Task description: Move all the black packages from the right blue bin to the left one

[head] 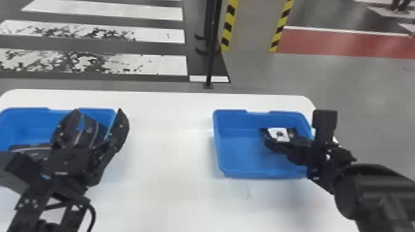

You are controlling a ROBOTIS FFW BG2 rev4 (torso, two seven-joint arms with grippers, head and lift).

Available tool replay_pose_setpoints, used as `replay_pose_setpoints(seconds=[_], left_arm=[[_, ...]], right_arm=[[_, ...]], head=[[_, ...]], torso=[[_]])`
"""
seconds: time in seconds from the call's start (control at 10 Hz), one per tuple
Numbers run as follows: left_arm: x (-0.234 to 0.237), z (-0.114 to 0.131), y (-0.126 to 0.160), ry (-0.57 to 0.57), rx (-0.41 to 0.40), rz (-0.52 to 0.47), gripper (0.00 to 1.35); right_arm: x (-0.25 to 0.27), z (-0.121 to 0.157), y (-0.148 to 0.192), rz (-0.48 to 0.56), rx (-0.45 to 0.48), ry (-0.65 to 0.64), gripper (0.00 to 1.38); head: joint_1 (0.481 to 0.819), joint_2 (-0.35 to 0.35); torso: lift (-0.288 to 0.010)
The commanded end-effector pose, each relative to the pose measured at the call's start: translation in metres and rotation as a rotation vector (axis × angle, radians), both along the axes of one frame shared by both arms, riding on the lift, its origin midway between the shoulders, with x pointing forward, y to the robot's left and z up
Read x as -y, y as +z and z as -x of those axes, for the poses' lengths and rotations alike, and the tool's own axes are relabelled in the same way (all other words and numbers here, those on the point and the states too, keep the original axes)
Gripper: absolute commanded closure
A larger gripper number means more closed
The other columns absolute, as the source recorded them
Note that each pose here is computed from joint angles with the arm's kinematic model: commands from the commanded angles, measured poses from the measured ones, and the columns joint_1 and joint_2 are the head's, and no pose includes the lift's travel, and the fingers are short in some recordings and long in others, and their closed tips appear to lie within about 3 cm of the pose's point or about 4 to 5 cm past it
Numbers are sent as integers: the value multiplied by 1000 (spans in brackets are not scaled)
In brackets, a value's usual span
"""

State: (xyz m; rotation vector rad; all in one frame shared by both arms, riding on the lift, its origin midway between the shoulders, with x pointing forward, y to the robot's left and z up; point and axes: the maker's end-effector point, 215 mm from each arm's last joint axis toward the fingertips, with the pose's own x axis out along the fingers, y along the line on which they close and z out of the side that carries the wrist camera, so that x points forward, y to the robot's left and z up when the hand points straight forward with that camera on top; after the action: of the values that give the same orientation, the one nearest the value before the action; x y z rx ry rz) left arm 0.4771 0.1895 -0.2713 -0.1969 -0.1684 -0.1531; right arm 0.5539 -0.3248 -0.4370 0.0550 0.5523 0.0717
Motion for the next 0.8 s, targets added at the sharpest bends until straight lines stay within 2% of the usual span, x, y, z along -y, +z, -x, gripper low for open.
replay_pose_setpoints(seconds=[0.0, 0.1, 0.2, 0.3, 0.4, 0.7], left_arm=[[2, 0, -7, -6, -17, 2, 211], [5, 1, -10, -13, -23, 7, 211], [7, 3, -13, -15, -32, 16, 211], [7, 4, -14, -17, -35, 22, 211], [6, 3, -12, -19, -30, 23, 211], [4, 4, -7, -16, -13, 34, 211]], right_arm=[[2, 0, -14, -34, -41, -11, 351], [4, 2, -19, -38, -63, -15, 710], [4, 2, -19, -39, -66, -13, 895], [3, 1, -17, -43, -58, -10, 1151], [-5, -2, -11, -77, -31, -3, 1211], [-21, -2, 5, -129, 28, 25, 1213]], head=[[695, -142], [695, -145], [695, -149], [695, -154], [695, -155], [695, -137]], torso=[[-181], [-181], [-181], [-181], [-181], [-181]])
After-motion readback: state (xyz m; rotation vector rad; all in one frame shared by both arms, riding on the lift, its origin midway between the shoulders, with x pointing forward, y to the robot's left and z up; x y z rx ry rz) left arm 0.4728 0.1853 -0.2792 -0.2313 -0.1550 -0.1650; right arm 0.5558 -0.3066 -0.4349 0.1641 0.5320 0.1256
